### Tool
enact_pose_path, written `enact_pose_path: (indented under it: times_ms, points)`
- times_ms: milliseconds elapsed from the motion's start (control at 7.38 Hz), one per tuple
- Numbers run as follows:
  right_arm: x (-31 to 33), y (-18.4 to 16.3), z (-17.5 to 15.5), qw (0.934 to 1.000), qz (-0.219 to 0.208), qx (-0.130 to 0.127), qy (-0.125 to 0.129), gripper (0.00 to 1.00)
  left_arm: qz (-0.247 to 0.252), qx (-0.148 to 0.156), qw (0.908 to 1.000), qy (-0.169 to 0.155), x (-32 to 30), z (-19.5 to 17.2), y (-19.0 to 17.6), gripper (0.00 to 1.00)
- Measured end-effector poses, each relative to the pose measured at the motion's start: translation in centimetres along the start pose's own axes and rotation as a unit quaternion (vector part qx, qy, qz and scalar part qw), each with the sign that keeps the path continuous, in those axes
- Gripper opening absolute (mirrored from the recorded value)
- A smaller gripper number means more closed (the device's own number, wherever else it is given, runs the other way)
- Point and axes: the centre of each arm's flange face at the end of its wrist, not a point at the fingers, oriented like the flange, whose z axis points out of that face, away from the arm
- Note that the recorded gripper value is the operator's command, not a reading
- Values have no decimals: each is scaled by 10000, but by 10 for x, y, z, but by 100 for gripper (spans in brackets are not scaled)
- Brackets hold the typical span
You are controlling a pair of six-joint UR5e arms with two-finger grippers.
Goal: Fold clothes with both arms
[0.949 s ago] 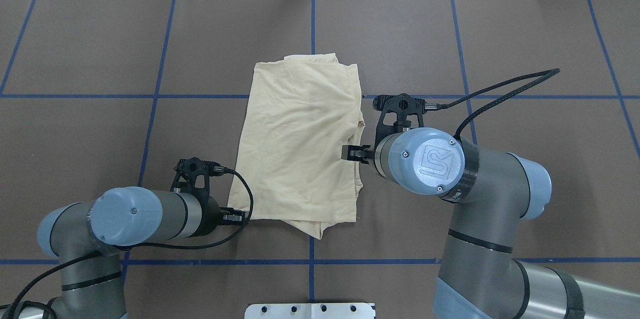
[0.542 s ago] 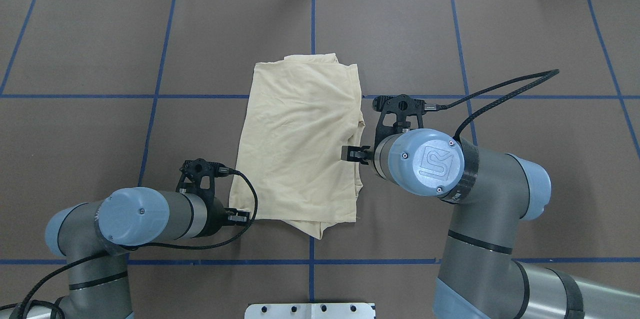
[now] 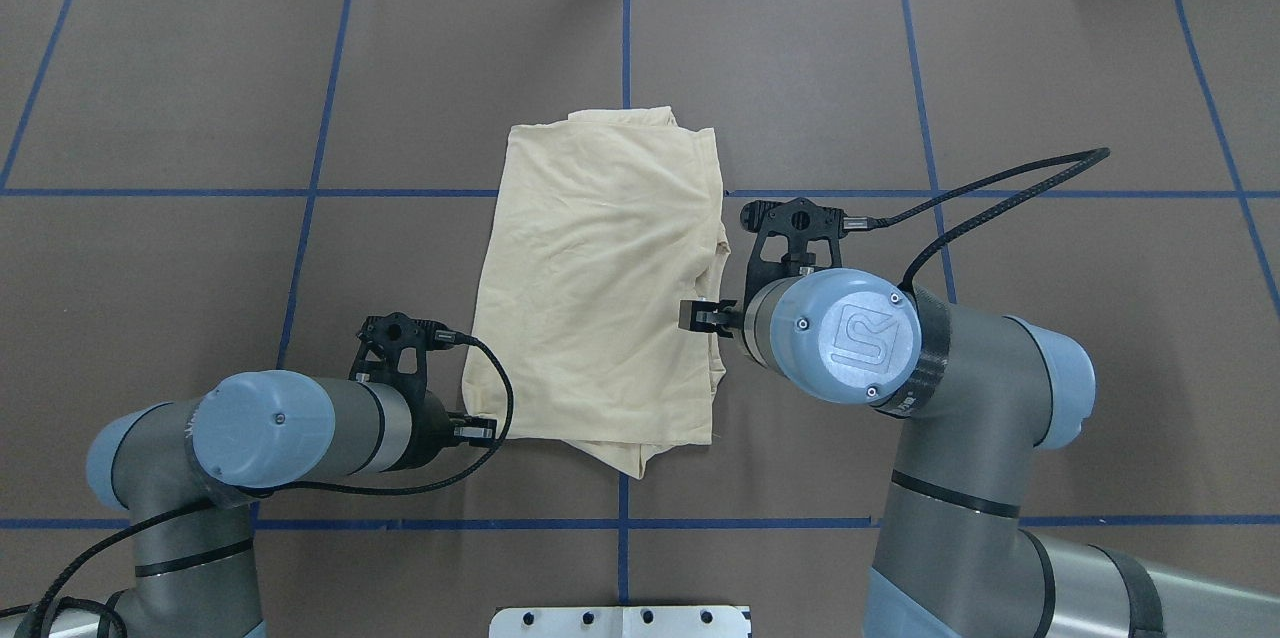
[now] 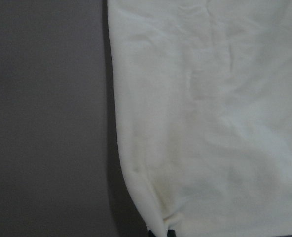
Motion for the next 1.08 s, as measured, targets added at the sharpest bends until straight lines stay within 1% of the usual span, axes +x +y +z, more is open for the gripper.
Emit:
enact_pose_path:
  times_ms: [136,271,407,542,678,813,1084]
  points:
    - [-5,16,5,9999,104,34,24,98,0,7,10000,6,0,-1,0,0]
    - [-12,36,12,9995,303,96,45,90,-1,13,10000,5,0,-1,-1,0]
    - [-19,55,20,9985,504,207,63,76,-1,16,10000,3,0,-1,-1,0]
    - [-25,70,30,9973,641,347,45,67,-1,17,10000,4,0,-1,-1,0]
    - [-27,80,44,9967,672,459,0,64,1,14,10000,9,1,-1,0,0]
    - [-28,85,59,9968,597,538,-20,61,2,13,10000,8,1,-1,0,0]
    - [-28,87,70,9972,424,609,-22,59,-3,10,10000,-7,-1,-1,1,0]
